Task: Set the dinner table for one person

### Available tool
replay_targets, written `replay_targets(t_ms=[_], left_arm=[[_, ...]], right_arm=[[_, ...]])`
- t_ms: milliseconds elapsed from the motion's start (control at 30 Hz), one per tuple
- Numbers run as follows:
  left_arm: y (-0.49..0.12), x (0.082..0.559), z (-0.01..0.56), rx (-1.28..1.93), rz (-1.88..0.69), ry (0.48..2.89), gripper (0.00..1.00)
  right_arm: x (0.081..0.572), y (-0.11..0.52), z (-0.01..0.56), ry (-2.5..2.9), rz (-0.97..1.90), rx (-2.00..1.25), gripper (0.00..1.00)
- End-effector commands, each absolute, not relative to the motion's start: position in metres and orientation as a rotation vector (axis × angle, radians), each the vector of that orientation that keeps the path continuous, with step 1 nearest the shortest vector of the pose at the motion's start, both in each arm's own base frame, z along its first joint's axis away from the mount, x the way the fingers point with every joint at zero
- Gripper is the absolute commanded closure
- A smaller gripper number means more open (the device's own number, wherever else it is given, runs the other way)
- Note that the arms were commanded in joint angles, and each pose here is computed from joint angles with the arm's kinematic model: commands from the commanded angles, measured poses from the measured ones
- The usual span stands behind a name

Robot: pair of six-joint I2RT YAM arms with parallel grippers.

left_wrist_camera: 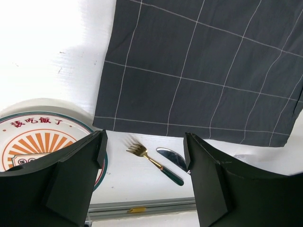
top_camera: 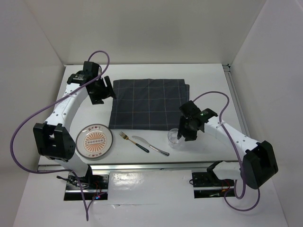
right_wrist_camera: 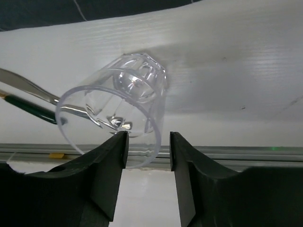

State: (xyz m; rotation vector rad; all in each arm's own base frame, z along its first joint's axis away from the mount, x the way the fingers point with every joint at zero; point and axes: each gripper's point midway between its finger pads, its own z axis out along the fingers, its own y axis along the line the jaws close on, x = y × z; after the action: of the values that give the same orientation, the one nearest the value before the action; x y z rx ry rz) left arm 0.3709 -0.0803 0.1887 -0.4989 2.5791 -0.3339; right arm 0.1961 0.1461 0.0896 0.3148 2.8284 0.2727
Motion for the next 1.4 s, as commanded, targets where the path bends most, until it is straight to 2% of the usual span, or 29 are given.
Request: replay_targets(t_ms=[0, 67, 100, 200, 233, 267, 433, 500, 667, 833, 900, 933, 1067, 1167, 1367], left_arm=[[-0.082, 0.368, 0.201, -0.452, -0.355, 2.549, 0.17], [-0.082, 0.368, 0.201, -0.452, -0.355, 2.549, 0.17], [-0.082, 0.368, 0.201, -0.452, -0.355, 2.549, 0.17], [-0.082, 0.368, 0.201, -0.452, -0.355, 2.549, 0.17], [-0.082, 0.366, 0.200, -0.454, -0.352, 2.557, 0.17], [-0.082, 0.366, 0.200, -0.454, -0.352, 2.558, 0.17], [-0.082, 0.367, 0.207, -0.449, -0.358, 2.538, 0.17], [-0.082, 0.367, 0.207, -0.449, -0.358, 2.538, 0.17], [-0.079, 0.367, 0.210, -0.439, -0.344, 2.528, 0.17], [-0.079, 0.366, 0.215, -0.427, -0.341, 2.528, 0.17], [-0.079, 0.366, 0.215, -0.427, -0.341, 2.528, 0.17], [-0.079, 0.364, 0.214, -0.429, -0.338, 2.537, 0.17], [-0.076, 0.356, 0.212, -0.434, -0.323, 2.539, 0.14], [-0.076, 0.353, 0.212, -0.434, -0.324, 2.538, 0.00], [-0.069, 0.347, 0.209, -0.448, -0.280, 2.544, 0.00]], right_arm=[[0.198, 0.148, 0.082, 2.806, 0.275, 0.376, 0.50], [0.197, 0.145, 0.079, 2.809, 0.254, 0.379, 0.61], [0.197, 0.145, 0.079, 2.808, 0.256, 0.392, 0.70], [0.204, 0.145, 0.092, 2.773, 0.254, 0.394, 0.85], [0.207, 0.144, 0.097, 2.759, 0.245, 0.396, 0.97], [0.207, 0.139, 0.104, 2.751, 0.215, 0.379, 1.00], [0.247, 0.140, 0.176, 2.602, 0.194, 0.269, 1.00], [0.265, 0.136, 0.185, 2.586, 0.152, 0.249, 1.00], [0.346, 0.122, 0.214, 2.478, 0.117, 0.244, 1.00], [0.441, 0.106, 0.208, 2.436, 0.080, 0.305, 1.00], [0.462, 0.107, 0.205, 2.430, 0.078, 0.316, 1.00], [0.478, 0.100, 0.185, 2.457, 0.039, 0.327, 1.00], [0.521, 0.089, 0.185, 2.391, 0.019, 0.362, 1.00], [0.542, 0.085, 0.173, 2.392, 0.056, 0.379, 1.00], [0.555, 0.082, 0.145, 2.437, 0.126, 0.379, 1.00]])
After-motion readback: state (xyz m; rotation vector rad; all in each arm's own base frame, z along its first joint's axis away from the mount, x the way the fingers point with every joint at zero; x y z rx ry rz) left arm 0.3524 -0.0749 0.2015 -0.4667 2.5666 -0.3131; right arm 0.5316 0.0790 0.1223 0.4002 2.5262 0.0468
